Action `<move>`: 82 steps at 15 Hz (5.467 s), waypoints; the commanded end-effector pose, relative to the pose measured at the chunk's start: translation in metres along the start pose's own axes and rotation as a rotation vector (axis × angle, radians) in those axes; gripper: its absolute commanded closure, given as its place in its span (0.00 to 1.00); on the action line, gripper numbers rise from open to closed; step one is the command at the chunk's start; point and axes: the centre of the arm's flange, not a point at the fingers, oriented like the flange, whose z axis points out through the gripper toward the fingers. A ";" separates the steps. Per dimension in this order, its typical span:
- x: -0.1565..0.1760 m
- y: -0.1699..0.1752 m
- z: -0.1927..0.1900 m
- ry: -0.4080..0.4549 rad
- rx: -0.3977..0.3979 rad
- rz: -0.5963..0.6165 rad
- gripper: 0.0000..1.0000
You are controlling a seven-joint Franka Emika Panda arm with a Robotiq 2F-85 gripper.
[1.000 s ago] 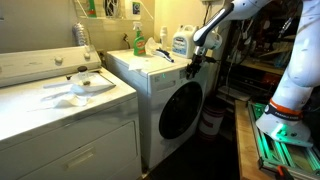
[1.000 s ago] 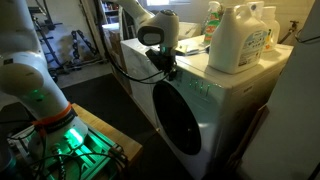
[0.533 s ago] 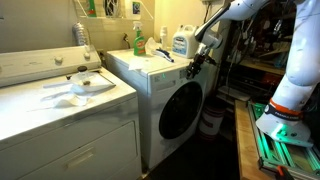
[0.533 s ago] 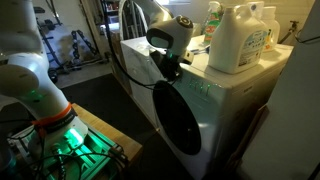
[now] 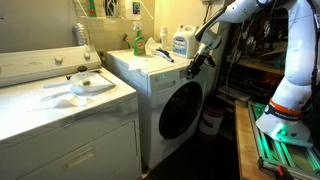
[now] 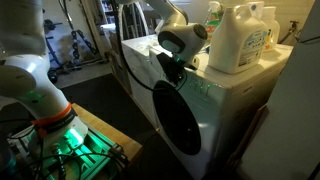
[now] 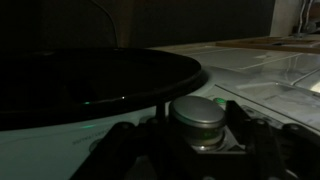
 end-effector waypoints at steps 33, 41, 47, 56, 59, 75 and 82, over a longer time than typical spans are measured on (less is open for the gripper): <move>-0.055 0.025 -0.050 0.204 -0.832 -0.089 0.96; -0.051 0.023 -0.044 0.201 -0.824 -0.116 0.95; -0.042 0.025 -0.033 0.200 -0.847 -0.147 0.95; -0.033 0.034 -0.027 0.220 -0.862 -0.184 0.96; -0.033 0.035 -0.027 0.250 -0.861 -0.197 0.96; -0.084 -0.009 -0.036 0.031 -0.806 -0.190 0.69; -0.105 -0.083 -0.076 0.162 -0.771 -0.215 0.29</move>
